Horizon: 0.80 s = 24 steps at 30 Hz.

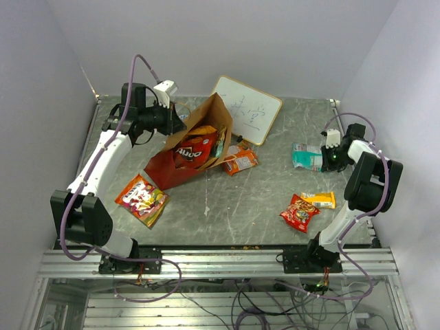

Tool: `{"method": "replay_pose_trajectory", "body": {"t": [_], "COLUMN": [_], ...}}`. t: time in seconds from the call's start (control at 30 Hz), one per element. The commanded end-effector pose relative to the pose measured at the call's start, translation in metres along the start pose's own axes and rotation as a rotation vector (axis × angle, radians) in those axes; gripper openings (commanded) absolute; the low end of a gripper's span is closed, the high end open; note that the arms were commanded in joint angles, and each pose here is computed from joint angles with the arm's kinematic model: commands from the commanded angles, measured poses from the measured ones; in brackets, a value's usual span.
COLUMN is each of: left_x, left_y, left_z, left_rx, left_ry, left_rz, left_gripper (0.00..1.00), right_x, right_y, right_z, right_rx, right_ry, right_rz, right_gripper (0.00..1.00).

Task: Place the snacks into the paper bag
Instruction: Pick up the snack from the center of the board.

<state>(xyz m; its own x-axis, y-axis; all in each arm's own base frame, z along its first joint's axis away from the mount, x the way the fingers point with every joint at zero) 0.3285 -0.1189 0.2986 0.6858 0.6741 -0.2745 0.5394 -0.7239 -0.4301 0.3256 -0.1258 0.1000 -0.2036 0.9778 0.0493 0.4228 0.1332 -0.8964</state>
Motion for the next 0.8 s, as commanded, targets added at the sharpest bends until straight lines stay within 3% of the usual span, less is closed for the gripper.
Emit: {"method": "replay_pose_trajectory", "body": {"t": [0.0, 0.23, 0.77], "left_x": [-0.005, -0.004, -0.001], "left_y": [-0.003, -0.002, -0.002], "left_z": [-0.01, -0.01, -0.009], "left_rx": [-0.038, -0.036, -0.031], "left_ry": [0.045, 0.039, 0.045], "left_rz": [0.024, 0.023, -0.013], "left_gripper": [0.07, 0.07, 0.07], "right_x": [-0.004, 0.0, 0.026], "right_y": [-0.003, -0.019, -0.108], "right_z": [-0.008, -0.017, -0.062], "right_rx": [-0.019, -0.057, -0.255], "right_ry": [0.007, -0.002, -0.052], "right_rz": [-0.005, -0.03, -0.065], "right_gripper": [0.04, 0.0, 0.0]}}
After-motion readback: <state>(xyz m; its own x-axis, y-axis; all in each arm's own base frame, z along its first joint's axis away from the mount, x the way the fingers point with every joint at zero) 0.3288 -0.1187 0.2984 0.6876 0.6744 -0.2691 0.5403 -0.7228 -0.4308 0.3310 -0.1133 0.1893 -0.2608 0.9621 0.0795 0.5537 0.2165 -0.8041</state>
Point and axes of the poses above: each gripper's point midway between its finger pads, its own y axis out along the fingers, its own x axis along the line the jaws close on, z = x × y, the point moved 9 cm from there along -y, back along the fingers, and after that the axes turned 4 degrees about y, right-handed, at the moved point
